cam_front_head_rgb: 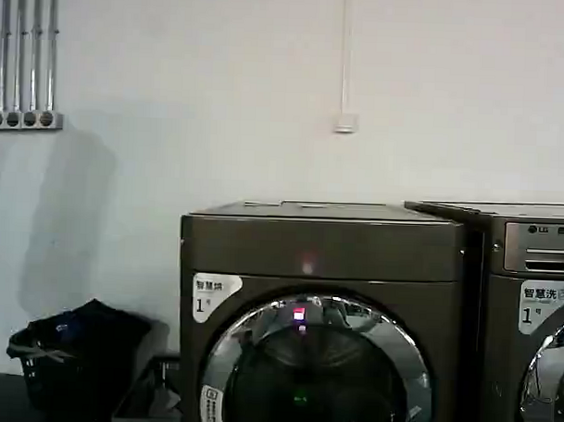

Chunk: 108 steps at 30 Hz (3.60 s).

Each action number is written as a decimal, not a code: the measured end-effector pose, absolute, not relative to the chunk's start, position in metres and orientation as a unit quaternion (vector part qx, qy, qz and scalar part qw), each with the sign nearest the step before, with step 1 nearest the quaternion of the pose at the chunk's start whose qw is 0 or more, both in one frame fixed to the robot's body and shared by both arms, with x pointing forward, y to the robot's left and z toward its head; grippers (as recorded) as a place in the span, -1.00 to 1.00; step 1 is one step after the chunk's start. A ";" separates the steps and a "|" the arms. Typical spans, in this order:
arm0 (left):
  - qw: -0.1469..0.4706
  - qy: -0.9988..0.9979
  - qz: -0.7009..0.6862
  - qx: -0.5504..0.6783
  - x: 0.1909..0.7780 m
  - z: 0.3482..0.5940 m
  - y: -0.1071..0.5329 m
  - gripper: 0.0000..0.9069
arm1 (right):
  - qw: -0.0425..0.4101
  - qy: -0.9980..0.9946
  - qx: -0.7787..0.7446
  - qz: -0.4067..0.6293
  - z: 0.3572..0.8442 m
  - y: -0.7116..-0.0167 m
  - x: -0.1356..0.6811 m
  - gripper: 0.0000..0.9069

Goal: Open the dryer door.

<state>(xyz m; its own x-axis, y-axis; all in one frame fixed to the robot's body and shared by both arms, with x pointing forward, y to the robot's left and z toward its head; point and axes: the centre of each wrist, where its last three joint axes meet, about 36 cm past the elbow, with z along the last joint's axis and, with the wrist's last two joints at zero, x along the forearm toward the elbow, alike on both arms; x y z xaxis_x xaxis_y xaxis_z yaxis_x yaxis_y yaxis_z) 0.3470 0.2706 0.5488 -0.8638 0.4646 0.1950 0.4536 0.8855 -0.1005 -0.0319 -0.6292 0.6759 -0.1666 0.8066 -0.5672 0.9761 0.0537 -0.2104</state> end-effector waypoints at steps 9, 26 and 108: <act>0.109 -0.965 0.025 -0.236 0.346 0.548 0.272 1.00 | 0.161 0.726 0.602 -0.290 0.673 -0.627 -0.017 1.00; 0.112 -0.968 0.014 -0.223 0.329 0.554 0.280 1.00 | 0.229 0.815 0.463 -0.264 0.668 -0.605 0.079 1.00; 0.078 -0.993 -0.008 0.087 0.218 0.598 0.352 1.00 | 0.134 0.871 -0.470 0.049 0.475 -0.198 0.564 1.00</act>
<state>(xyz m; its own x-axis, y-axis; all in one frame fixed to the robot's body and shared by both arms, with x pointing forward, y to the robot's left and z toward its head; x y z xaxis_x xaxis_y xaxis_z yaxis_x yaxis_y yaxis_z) 0.2181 0.3521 0.5975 -0.9728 -0.1731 0.1539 -0.1705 0.9849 0.0303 0.5640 -0.1983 0.4748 -0.5220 -0.8057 -0.2799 -0.8321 0.5532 -0.0406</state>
